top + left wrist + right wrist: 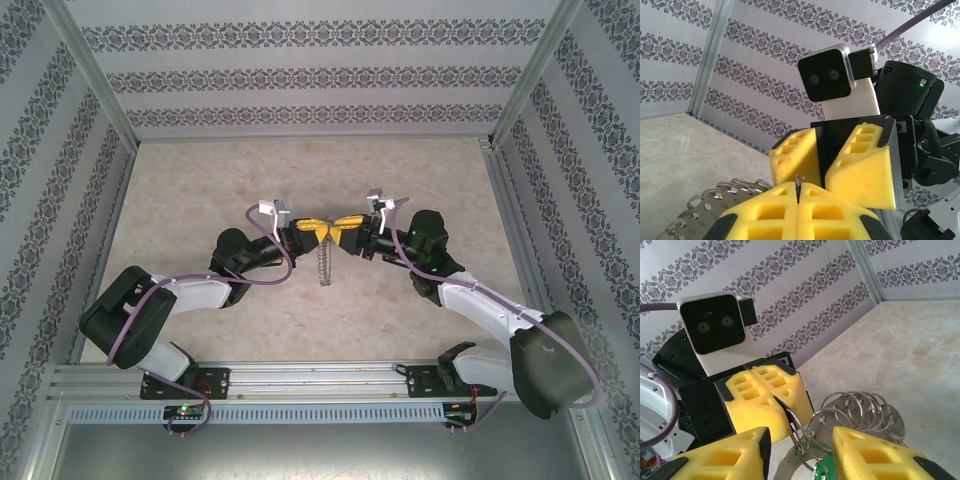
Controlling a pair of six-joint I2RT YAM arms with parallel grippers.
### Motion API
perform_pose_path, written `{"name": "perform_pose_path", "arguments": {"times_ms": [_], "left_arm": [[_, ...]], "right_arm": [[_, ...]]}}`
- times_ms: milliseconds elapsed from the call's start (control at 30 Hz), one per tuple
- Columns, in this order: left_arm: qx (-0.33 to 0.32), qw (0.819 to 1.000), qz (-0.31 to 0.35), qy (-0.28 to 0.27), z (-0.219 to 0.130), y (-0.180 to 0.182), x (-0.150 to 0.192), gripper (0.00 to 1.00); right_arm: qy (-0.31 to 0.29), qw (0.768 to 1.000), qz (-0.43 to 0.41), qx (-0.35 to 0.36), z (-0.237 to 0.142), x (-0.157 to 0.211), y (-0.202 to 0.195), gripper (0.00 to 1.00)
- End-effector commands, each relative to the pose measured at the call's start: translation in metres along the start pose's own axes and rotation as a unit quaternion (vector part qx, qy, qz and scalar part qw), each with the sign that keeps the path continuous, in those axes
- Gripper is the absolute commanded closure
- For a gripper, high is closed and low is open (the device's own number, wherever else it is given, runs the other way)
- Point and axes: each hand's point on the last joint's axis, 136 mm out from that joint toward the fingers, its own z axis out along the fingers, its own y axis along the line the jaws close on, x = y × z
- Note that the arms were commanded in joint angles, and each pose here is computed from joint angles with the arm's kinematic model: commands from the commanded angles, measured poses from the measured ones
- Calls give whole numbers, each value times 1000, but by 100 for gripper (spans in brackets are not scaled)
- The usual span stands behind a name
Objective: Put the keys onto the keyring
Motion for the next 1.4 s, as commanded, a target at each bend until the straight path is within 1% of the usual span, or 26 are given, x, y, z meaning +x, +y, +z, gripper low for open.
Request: {"name": "perform_pose_path", "arguments": {"times_ms": [0, 200, 633, 667, 867, 933, 1033, 1067, 1167, 1233, 1367], "left_arm": [[36, 998, 31, -52, 2, -17, -34, 100], [36, 998, 30, -52, 3, -16, -34, 100], [36, 998, 26, -49, 4, -14, -32, 100], [36, 998, 26, -50, 4, -14, -32, 100], [31, 998, 28, -48, 4, -12, -33, 100], [29, 998, 28, -45, 2, -9, -35, 91], [19, 999, 28, -41, -3, -4, -41, 82], [14, 999, 31, -39, -6, -2, -44, 77], [0, 999, 36, -25, -12, 5, -50, 69], [-6, 999, 35, -5, -15, 8, -51, 64], [-25, 998, 32, 58, -16, 19, -47, 59]], "right_arm": [[-14, 999, -13, -28, -1, -9, 9, 61], [-14, 999, -8, -40, 3, -9, 10, 66], [-16, 999, -8, -44, 5, -10, 11, 99], [-16, 999, -8, -44, 5, -11, 11, 100], [-13, 999, -11, -30, 4, -11, 5, 100], [-9, 1000, -16, -25, 4, -11, 3, 100], [0, 1000, -25, -8, 3, -11, -5, 100], [6, 999, -31, -2, 3, -11, -7, 100], [32, 998, -54, 21, 3, -10, -14, 100], [50, 996, -73, 31, 3, -12, -16, 100], [103, 988, -103, 46, 7, -16, -21, 100]]}}
